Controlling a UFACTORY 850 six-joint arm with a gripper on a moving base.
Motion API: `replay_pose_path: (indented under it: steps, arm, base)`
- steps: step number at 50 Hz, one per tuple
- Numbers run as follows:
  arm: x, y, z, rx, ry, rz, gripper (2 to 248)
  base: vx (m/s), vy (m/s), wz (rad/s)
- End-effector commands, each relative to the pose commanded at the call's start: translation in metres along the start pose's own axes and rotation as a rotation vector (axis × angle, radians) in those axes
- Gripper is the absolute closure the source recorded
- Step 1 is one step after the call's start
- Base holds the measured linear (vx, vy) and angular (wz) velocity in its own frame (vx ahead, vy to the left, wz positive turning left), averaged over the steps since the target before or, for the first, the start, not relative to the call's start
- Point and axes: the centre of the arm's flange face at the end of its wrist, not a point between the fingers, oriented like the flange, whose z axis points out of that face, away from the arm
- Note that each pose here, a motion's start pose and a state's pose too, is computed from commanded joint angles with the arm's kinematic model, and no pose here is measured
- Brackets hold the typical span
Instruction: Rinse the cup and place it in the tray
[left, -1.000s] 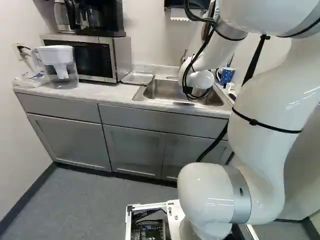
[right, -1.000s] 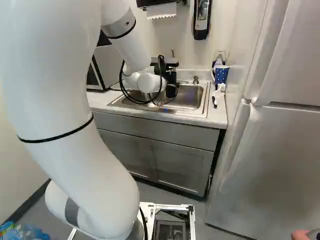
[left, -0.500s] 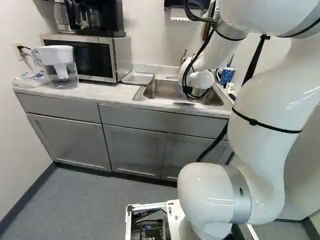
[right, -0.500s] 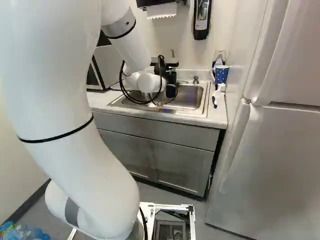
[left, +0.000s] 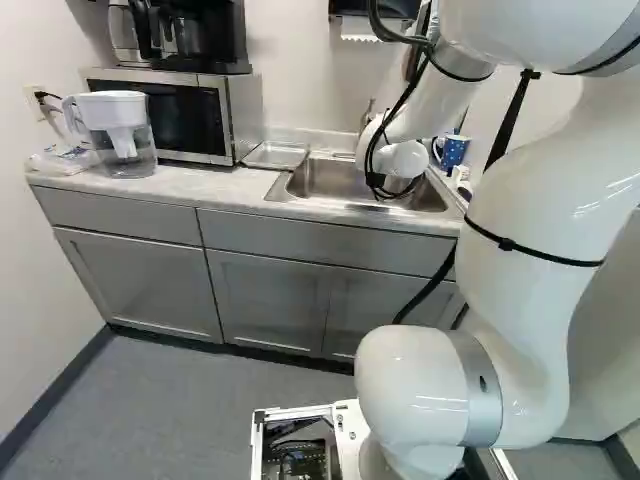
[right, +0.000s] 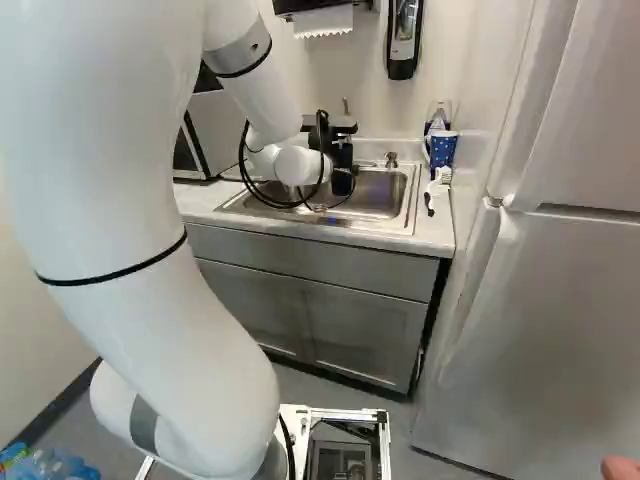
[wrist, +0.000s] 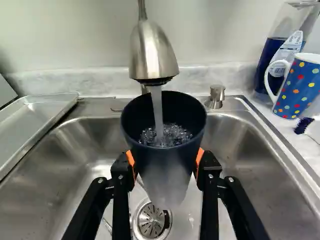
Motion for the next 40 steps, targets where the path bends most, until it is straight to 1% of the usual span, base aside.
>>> replay_pose_path:
  steps: [40]
  arm:
    - [0.0, 0.0, 0.0, 0.0, 0.0, 0.0, 125]
  base:
    - [0.0, 0.0, 0.0]
